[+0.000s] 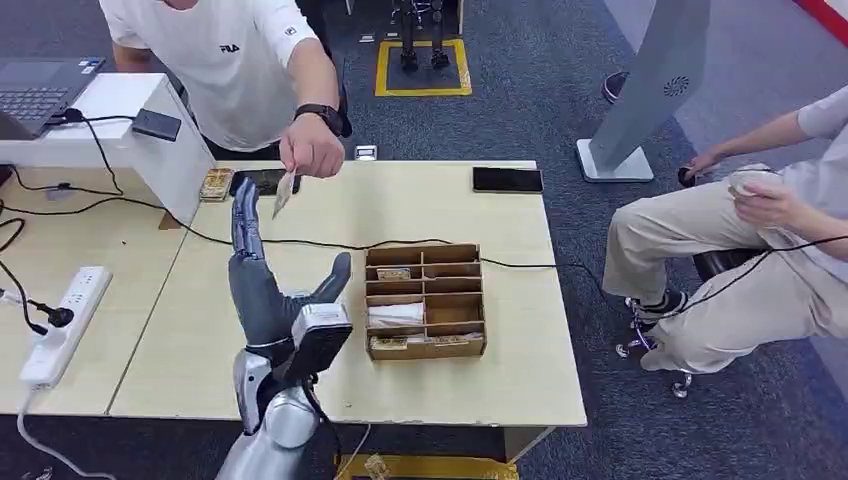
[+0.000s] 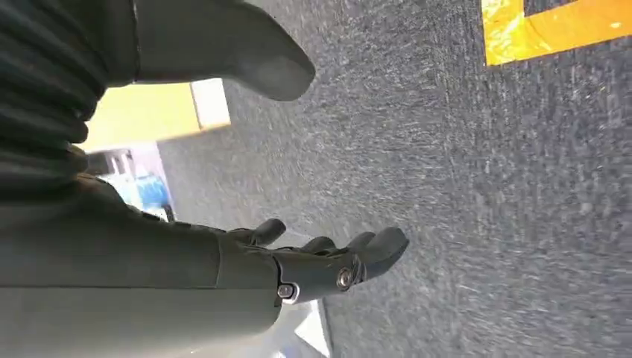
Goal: Pass the card to the sensor for recognition and then transmit it.
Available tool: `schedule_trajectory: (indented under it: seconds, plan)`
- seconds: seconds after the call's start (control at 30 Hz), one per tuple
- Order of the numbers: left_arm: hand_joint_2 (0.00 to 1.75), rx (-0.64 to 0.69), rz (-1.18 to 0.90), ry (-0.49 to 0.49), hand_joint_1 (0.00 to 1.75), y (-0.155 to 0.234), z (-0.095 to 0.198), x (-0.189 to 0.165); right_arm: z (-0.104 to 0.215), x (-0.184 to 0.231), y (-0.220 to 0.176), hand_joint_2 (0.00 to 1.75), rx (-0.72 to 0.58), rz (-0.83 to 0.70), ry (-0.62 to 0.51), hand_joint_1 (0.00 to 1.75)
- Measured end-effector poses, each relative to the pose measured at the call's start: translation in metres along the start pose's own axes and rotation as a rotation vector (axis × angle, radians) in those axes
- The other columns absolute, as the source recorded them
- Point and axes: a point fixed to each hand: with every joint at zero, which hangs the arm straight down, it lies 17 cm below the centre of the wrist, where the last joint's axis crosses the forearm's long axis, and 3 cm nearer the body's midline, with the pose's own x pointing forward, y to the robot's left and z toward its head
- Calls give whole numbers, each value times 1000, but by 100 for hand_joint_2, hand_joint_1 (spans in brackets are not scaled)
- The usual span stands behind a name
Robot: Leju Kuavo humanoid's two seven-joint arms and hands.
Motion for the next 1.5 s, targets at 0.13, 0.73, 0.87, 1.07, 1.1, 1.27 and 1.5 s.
schedule_trajectory:
  seconds: [0.13, 0.73, 0.87, 1.07, 1.1, 1.27, 1.5]
  plan:
    - [175, 4, -107, -18, 0, 0, -14, -17, -2, 8, -5, 175, -4, 25, -14, 0]
    - [175, -84, -461, -91, 0, -22, -33, -40, -2, 26, -9, 175, 7, 85, -40, 0]
    - [175, -100, -482, -78, 175, -27, -31, -45, -2, 29, -9, 175, 9, 93, -45, 0]
    - [175, -118, -481, -45, 175, -35, -30, -53, -2, 29, -10, 175, 8, 95, -46, 0]
    - [175, -121, -482, -39, 175, -36, -29, -55, -3, 29, -10, 175, 8, 95, -46, 0]
    - [175, -129, -488, -21, 175, -39, -28, -59, -2, 28, -9, 175, 12, 86, -45, 0]
    - [175, -137, -490, -12, 175, -42, -26, -61, -2, 28, -9, 175, 13, 85, -44, 0]
